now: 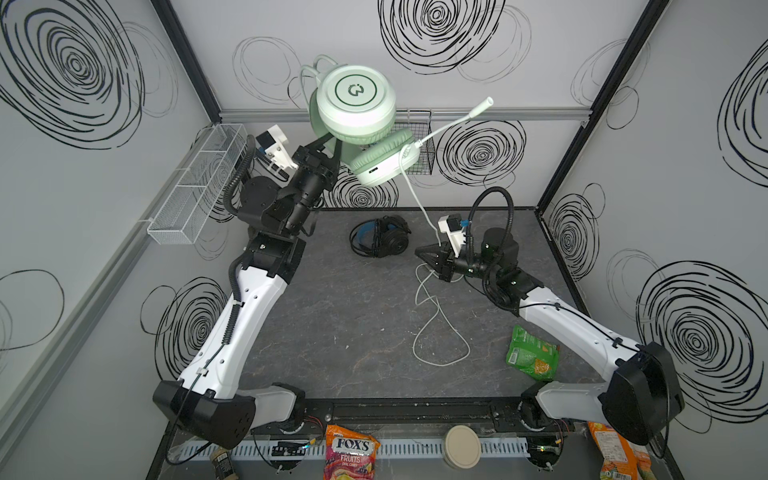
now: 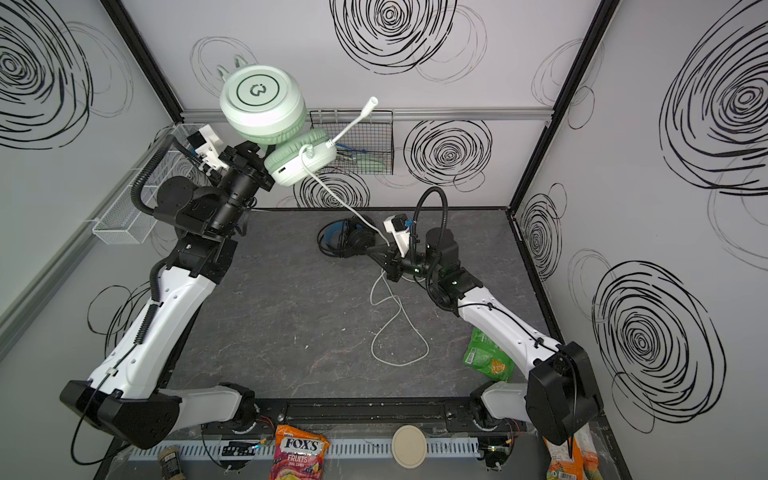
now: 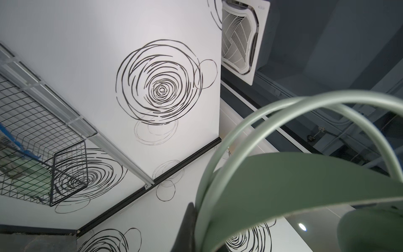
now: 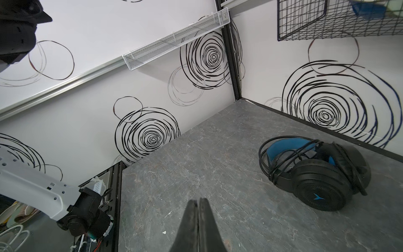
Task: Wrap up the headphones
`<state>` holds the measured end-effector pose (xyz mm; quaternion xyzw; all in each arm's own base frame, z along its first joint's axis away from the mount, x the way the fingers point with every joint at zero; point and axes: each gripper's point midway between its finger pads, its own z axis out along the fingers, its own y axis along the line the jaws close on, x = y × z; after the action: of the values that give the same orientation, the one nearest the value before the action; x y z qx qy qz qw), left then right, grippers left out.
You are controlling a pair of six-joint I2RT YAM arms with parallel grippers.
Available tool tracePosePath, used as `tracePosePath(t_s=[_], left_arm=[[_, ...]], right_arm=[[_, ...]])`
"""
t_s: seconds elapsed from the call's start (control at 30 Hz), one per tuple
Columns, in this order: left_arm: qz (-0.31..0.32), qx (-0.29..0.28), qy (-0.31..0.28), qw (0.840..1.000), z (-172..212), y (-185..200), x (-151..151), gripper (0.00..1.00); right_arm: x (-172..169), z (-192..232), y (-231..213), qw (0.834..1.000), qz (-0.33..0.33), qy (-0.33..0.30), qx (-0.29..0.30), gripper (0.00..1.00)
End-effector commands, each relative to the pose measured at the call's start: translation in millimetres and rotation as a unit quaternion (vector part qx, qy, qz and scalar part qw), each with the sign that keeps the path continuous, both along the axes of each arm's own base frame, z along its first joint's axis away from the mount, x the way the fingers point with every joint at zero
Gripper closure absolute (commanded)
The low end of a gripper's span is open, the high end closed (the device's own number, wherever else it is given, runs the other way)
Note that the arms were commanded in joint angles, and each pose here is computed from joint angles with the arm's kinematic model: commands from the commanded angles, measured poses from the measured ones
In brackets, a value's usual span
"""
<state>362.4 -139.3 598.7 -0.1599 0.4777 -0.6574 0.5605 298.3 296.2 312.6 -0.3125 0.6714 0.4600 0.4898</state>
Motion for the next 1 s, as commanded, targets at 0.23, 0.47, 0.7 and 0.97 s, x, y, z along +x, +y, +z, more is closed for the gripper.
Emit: tracePosePath(t_s=[0.23, 0.47, 0.7, 0.97], left_arm=[[-0.060, -0.043, -0.097, 0.993, 35.5, -12.8, -35.6, 1.00], [0.035, -0.026, -0.010, 0.999, -15.2, -2.8, 5.8, 1.00], [-0.044, -0.035, -0.012, 0.998, -7.5, -40.5, 8.3, 1.00], [-0.179, -0.002, -0.031, 0.983, -14.8, -70.2, -29.9, 1.00]], right_arm=[[-10.0, 21.8, 15.0, 0.998, 0.055, -0.016, 0.003, 1.00], [-39.5, 17.6, 56.2, 0.994, 0.110, -0.019, -0.019, 1.00], [-28.0, -14.5, 74.8, 0.991, 0.105, -0.007, -0.084, 1.00], [31.3, -13.8, 41.1, 0.995, -0.006, 0.024, -0.101, 1.00]])
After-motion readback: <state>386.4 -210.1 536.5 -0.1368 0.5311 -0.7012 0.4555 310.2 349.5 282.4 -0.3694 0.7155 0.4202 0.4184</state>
